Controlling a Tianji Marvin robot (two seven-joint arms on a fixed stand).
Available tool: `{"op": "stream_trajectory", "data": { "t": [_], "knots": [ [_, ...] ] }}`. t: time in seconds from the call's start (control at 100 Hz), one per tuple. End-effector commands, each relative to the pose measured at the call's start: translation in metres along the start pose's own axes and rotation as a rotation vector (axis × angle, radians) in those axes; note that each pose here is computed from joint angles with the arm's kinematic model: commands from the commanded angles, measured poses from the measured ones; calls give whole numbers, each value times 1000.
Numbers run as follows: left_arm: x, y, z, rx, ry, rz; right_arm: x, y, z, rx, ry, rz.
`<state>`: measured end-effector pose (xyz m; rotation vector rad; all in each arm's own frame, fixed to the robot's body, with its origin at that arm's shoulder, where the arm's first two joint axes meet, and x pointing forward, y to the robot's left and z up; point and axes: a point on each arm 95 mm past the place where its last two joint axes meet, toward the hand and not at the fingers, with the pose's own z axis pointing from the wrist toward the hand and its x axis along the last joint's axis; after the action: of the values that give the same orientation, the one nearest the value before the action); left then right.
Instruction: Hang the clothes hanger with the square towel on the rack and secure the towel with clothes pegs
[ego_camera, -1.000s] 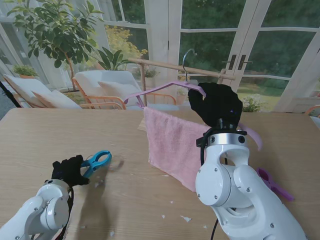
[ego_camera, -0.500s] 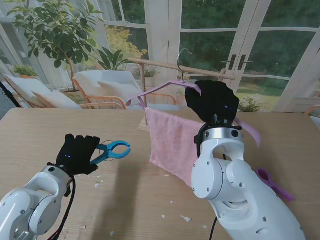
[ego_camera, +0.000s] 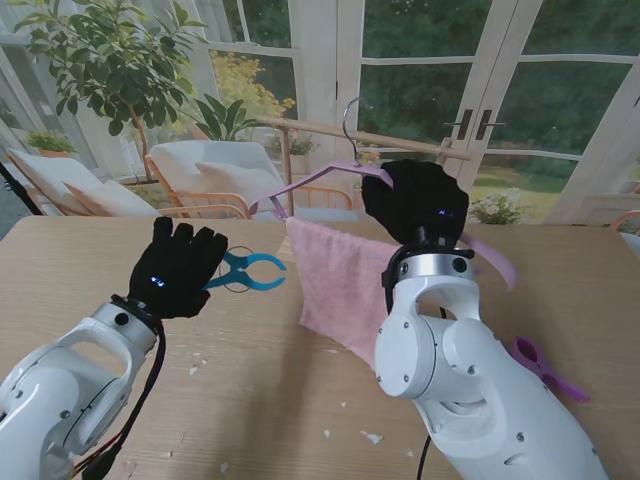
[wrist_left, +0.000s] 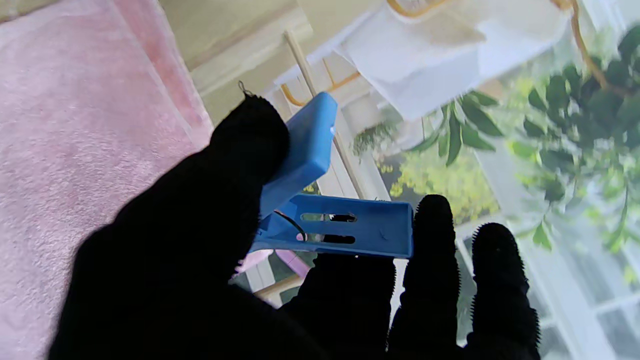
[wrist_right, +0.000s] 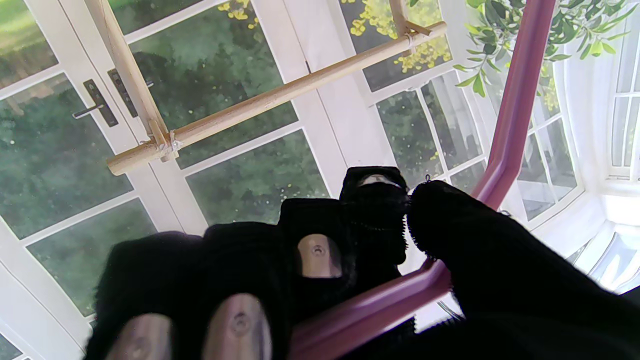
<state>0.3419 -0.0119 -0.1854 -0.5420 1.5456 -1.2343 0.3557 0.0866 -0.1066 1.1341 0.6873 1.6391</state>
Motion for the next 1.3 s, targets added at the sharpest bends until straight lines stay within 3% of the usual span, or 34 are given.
{"op": "stream_trajectory", "data": {
  "t": [0.0, 0.21, 0.56, 1.29],
  "knots": [
    [2, -14, 2, 47, 8, 18, 2, 0, -2, 11, 1, 7],
    [5, -26, 3, 133, 12, 154, 3, 0, -2, 13, 1, 5],
    [7, -37, 7, 228, -9, 211, 3, 0, -2, 12, 2, 5],
    [23, -48, 30, 245, -28, 436, 10, -3, -6, 8, 28, 5]
  ]
}}
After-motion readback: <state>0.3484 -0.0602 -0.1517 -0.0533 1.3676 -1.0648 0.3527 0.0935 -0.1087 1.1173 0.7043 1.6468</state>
